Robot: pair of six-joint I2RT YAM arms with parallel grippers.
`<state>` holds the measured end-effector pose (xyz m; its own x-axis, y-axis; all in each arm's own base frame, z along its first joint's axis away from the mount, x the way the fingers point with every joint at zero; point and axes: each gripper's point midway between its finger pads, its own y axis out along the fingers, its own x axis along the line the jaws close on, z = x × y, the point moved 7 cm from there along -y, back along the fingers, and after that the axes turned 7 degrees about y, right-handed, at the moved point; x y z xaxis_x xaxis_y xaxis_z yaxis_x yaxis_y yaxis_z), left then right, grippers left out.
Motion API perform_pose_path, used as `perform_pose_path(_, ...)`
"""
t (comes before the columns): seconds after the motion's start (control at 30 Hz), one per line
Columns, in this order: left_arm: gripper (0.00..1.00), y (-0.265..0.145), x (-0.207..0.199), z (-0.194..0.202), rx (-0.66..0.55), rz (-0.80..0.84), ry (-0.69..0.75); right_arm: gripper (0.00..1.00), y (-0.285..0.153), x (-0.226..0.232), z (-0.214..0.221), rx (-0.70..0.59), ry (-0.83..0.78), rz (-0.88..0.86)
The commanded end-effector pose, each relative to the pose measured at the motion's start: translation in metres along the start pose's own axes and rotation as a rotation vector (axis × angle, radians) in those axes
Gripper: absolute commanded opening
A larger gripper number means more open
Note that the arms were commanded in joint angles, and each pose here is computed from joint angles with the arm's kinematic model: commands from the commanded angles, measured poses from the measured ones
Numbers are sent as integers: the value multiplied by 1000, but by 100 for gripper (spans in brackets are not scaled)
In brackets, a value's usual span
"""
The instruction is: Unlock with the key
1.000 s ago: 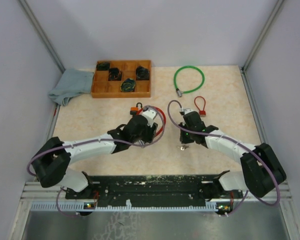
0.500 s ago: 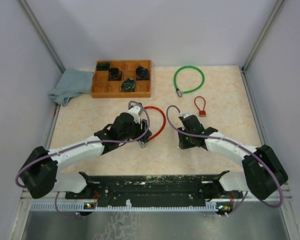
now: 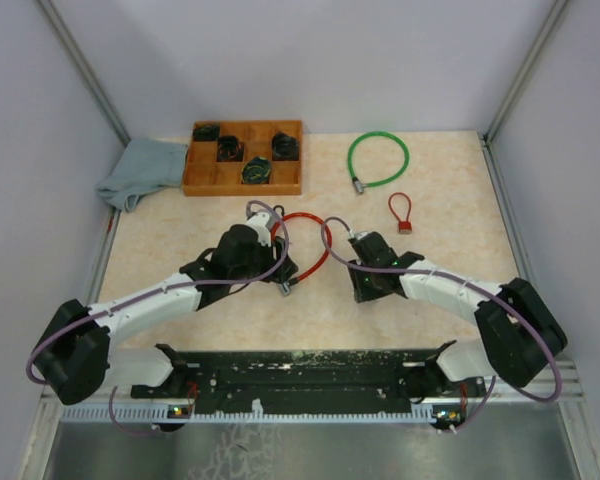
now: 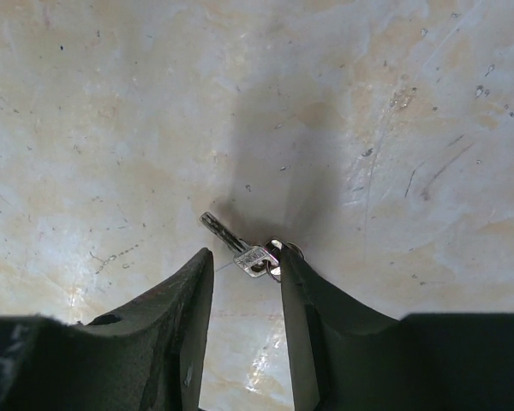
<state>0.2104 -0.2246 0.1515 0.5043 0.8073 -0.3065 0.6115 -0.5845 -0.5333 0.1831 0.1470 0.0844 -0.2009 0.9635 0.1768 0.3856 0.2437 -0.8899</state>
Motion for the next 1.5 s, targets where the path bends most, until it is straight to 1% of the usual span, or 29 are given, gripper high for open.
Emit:
perform_pose_path(0.0, 65, -3, -2, -2, -7, 33, -29, 37, 2, 3, -2, 12, -34, 62)
perform_pose_path(0.1, 65, -4, -2, -4, -8, 47, -54, 31, 3, 2, -2, 14, -49, 112)
perform_pose_path(0.23, 65, -8, -3, -4, -12, 80, -89, 18, 3, 6, -3, 10, -68, 121)
perform_pose_path(0.27, 65, -8, -4, -4, -15, 89, -97, 14, 3, 7, -3, 6, -69, 115)
perform_pose_path(0.43, 66, -10, -6, -1, -14, 118, -123, 2, -1, 20, -10, -47, -39, 6)
perform_pose_path(0.5, 66, -10, -7, -1, -11, 125, -128, 0, -3, 27, -15, -73, -13, -46)
perform_pose_path(0.6, 66, -11, -8, -2, -14, 130, -133, 0, -7, 38, -22, -106, 11, -115)
perform_pose_path(0.67, 66, -13, -8, -3, -19, 132, -130, 0, -12, 40, -25, -118, 5, -132)
perform_pose_path(0.7, 66, -14, -8, -4, -20, 131, -127, 4, -15, 38, -25, -113, -9, -120)
perform_pose_path(0.8, 66, -16, -7, -4, -25, 123, -118, 24, -20, 33, -23, -101, -64, -93)
perform_pose_path(0.87, 66, -18, -5, -4, -30, 114, -117, 35, -21, 30, -21, -72, -103, -77)
perform_pose_path(0.9, 66, -18, -5, -4, -32, 111, -118, 40, -19, 28, -20, -54, -122, -65)
perform_pose_path(1.0, 66, -22, -4, -6, -47, 106, -123, 49, -17, 28, -21, -22, -170, -61)
perform_pose_path(1.07, 66, -24, -2, -7, -58, 97, -127, 53, -16, 30, -25, -20, -192, -66)
perform_pose_path(1.17, 66, -29, 2, -7, -83, 74, -135, 55, -10, 32, -28, 2, -221, -66)
perform_pose_path(1.4, 69, -36, 11, -5, -119, 26, -168, 55, 4, 32, -20, 87, -255, -53)
perform_pose_path(1.47, 72, -38, 14, -5, -125, 11, -179, 53, 4, 35, -16, 103, -261, -51)
